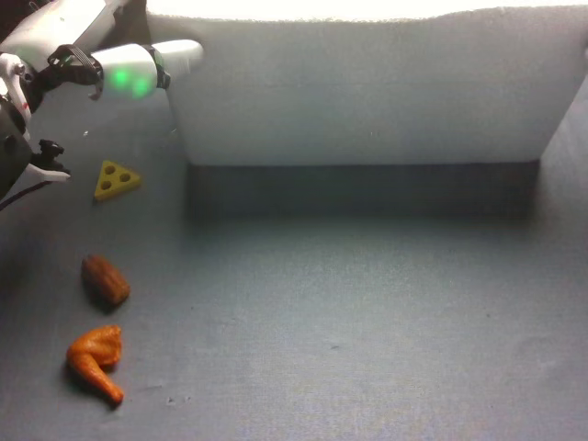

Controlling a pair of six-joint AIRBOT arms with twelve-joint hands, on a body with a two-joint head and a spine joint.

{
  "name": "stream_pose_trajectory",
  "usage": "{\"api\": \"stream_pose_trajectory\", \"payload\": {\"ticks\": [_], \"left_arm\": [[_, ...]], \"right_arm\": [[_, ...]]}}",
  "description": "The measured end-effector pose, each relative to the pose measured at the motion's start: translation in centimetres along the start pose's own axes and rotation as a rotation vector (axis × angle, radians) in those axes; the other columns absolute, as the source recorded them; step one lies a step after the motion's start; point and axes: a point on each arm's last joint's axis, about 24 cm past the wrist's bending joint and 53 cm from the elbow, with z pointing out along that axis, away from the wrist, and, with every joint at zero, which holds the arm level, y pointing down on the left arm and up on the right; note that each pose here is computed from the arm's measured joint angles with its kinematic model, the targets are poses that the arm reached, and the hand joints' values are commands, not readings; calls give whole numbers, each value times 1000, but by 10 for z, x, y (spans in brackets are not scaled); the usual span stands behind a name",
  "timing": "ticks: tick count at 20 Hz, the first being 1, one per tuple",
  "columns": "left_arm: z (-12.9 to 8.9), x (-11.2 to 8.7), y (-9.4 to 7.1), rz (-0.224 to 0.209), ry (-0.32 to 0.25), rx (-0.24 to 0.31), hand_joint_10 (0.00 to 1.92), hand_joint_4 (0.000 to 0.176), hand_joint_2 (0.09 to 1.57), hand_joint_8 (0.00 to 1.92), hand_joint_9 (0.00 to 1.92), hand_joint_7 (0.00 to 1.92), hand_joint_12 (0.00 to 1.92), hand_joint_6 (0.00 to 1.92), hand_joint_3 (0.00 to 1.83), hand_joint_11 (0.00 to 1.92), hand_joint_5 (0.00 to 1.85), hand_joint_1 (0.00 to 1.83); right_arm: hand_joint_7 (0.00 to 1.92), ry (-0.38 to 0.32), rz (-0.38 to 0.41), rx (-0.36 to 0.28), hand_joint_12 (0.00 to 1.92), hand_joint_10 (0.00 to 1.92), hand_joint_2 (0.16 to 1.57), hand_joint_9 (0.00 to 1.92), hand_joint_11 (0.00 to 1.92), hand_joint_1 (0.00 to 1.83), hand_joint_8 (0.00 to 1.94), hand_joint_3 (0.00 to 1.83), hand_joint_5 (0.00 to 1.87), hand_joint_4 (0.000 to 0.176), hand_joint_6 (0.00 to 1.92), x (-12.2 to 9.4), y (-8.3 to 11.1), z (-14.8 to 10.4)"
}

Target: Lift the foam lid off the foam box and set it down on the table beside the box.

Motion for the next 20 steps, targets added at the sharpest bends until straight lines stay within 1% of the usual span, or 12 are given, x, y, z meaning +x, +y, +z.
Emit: {"api": "stream_pose_trajectory", "payload": {"ticks": [2, 3, 5, 9, 10, 12, 14, 15, 17, 18, 19, 20], "left_arm": [[0, 0, -1, -3, 0, 3, 5, 0, 1158, 4, 4, 27, 705, 6, 0, 0, 224, 306], [-1, 1, -2, -5, 0, 8, 1, 0, 1167, 4, 3, 32, 569, 3, 1, 0, 235, 303], [-2, 1, -4, -13, -3, 16, 0, 0, 1179, 4, 0, 23, 453, 1, 1, 0, 234, 300], [-2, -1, -11, -14, -11, 45, 2, 0, 1179, 3, 10, 25, 607, 1, 0, 0, 234, 274], [-2, -1, -12, -18, -13, 48, 1, 0, 1172, 0, 9, 23, 703, 0, 0, 0, 222, 300], [-2, -2, -14, -19, -17, 55, 1, 0, 1176, 1, 9, 24, 707, 1, 1, 0, 224, 307], [-2, -2, -16, -24, -16, 60, 3, 0, 1175, 2, 11, 33, 677, 4, 0, 0, 235, 306], [-3, 0, -18, -27, -12, 64, 5, 0, 1167, 5, 15, 42, 679, 7, 0, 0, 244, 309], [-5, -3, -19, -25, -16, 68, 3, 0, 1166, 2, 4, 43, 622, 5, 0, 0, 245, 306], [-6, -7, -23, -18, -21, 82, 0, 0, 1172, 0, 0, 30, 484, 5, 0, 0, 237, 318], [-8, -9, -26, -21, -27, 88, 0, 0, 1166, 0, 0, 31, 427, 4, 0, 0, 239, 319], [-10, -12, -29, -19, -33, 97, 0, 0, 1161, 0, 0, 30, 355, 3, 0, 0, 240, 324]], "right_arm": [[197, 2, 9, -1, 1716, 1036, 1289, 0, 0, 474, 382, 0, 0, 0, 792, 1, 0, 0], [81, 2, 20, -2, 1773, 1089, 1306, 0, 0, 490, 630, 0, 0, 0, 801, 1, 1, 0], [47, 4, 21, -6, 1887, 1275, 1314, 0, 0, 497, 885, 0, 0, 0, 1076, 1, 2, 0], [78, -18, 35, -28, 1804, 1152, 1303, 0, 0, 456, 782, 0, 0, 0, 837, -6, 8, 1], [60, -23, 35, -32, 1904, 1314, 1296, 0, 34, 473, 894, 0, 0, 0, 781, -7, 9, 1], [37, -28, 37, -36, 1918, 1318, 1288, 0, 6, 467, 942, 0, 0, 0, 778, -8, 9, 1], [45, -29, 43, -39, 1822, 1085, 1265, 0, 0, 419, 697, 0, 0, 0, 585, -8, 10, 1], [23, -33, 50, -43, 1819, 988, 1258, 0, 0, 396, 594, 0, 0, 0, 294, -8, 12, 0], [10, -33, 51, -51, 1849, 997, 1264, 0, 0, 415, 593, 0, 0, 0, 322, -8, 14, 0], [0, -33, 57, -57, 1809, 757, 1285, 0, 0, 366, 456, 3, 0, 0, 550, -7, 17, -2], [33, -31, 61, -59, 1860, 928, 1295, 0, 0, 340, 508, 5, 0, 0, 588, -5, 18, -2], [6, -32, 67, -66, 1880, 927, 1293, 0, 0, 338, 586, 3, 0, 0, 660, -4, 21, -3]]}}
